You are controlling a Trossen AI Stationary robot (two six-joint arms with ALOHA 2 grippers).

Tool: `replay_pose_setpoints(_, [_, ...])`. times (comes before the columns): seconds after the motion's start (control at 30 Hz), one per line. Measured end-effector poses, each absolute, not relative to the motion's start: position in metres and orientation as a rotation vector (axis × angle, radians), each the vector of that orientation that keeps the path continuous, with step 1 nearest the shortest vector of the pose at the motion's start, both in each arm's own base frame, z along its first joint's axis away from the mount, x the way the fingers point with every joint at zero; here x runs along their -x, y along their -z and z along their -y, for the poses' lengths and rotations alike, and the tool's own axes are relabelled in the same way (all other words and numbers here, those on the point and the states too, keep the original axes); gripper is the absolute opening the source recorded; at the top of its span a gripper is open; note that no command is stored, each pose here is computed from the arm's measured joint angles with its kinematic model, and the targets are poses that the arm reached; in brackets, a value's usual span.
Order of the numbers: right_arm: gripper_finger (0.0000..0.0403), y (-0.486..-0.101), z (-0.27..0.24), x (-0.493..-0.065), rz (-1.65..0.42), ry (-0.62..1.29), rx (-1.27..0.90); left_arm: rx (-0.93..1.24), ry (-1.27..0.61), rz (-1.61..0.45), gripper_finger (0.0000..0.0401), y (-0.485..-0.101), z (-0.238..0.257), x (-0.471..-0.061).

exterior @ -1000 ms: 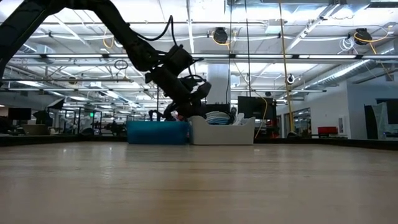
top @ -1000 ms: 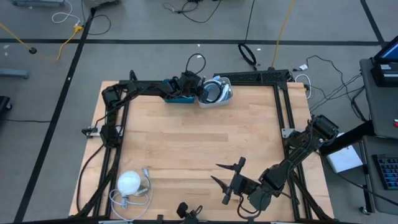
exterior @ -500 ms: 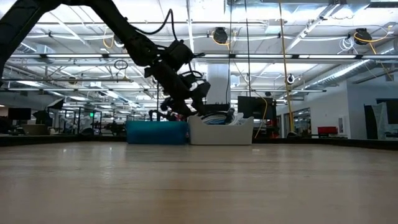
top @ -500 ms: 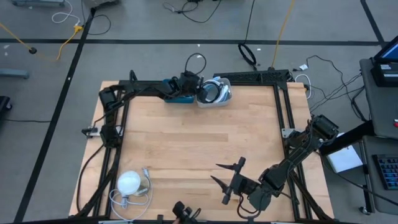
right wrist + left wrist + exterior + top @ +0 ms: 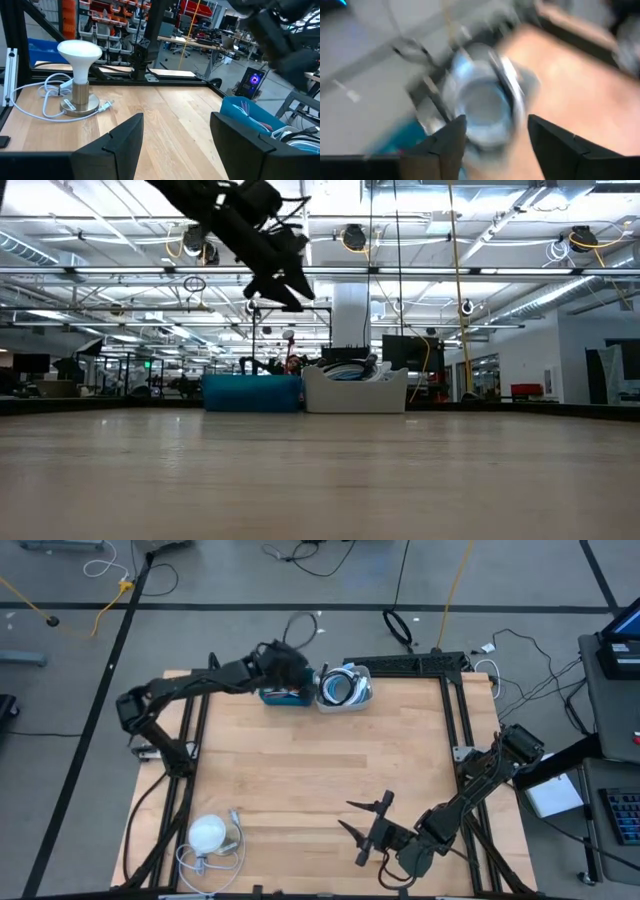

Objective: Pick & Place USB Port
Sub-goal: Adjust the gray bin on the table, then return to Home Position

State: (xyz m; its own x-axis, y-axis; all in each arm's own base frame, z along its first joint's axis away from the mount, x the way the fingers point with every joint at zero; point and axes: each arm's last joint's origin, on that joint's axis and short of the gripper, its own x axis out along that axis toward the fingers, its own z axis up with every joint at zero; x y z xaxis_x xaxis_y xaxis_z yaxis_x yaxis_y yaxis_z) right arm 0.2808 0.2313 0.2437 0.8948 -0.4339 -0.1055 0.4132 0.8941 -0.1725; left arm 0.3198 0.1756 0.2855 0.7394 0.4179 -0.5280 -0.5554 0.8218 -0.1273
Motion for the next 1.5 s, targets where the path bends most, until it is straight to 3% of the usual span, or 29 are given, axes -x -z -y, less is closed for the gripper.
replay_pose_setpoints(0.1, [0.0221,-0.243,-0.231,-0.281,-0.145,0.441,0.15,0.314,-0.392,-0.661,0.0158,-0.276,-0.15,-0.315])
replay_pose_setpoints(0.23, [0.0209,-0.242,-0.231,-0.28,-0.152,0.442,0.153,0.222,-0.233,-0.788,0.0024,-0.228,-0.109,-0.322])
replay_pose_setpoints(0.37, [0.0188,-0.242,-0.231,-0.28,-0.151,0.443,0.141,0.1,-0.107,-0.739,0.0004,-0.183,-0.095,-0.34])
replay_pose_setpoints(0.57, [0.016,-0.24,-0.23,-0.28,-0.153,0.445,0.134,0.179,-0.087,-0.697,0.0002,-0.141,-0.115,-0.373])
replay_pose_setpoints(0.83, [0.0139,-0.239,-0.229,-0.28,-0.161,0.447,0.147,0.074,-0.186,-0.785,0.0001,-0.118,-0.127,-0.399])
replay_pose_setpoints(1.07, [0.0134,-0.234,-0.226,-0.28,-0.165,0.454,0.144,0.03,-0.258,-0.795,0.0,-0.122,-0.126,-0.399])
replay_pose_setpoints(1.2, [0.0134,-0.233,-0.226,-0.28,-0.163,0.455,0.135,0.004,-0.186,-0.813,0.0,-0.132,-0.111,-0.398])
replay_pose_setpoints(1.37, [0.0126,-0.233,-0.225,-0.281,-0.168,0.455,0.156,-0.175,-0.143,-0.681,0.0,-0.206,-0.074,-0.39])
replay_pose_setpoints(1.5, [0.0101,-0.233,-0.225,-0.281,-0.177,0.456,0.186,-0.261,-0.089,-0.551,0.0,-0.285,-0.048,-0.352])
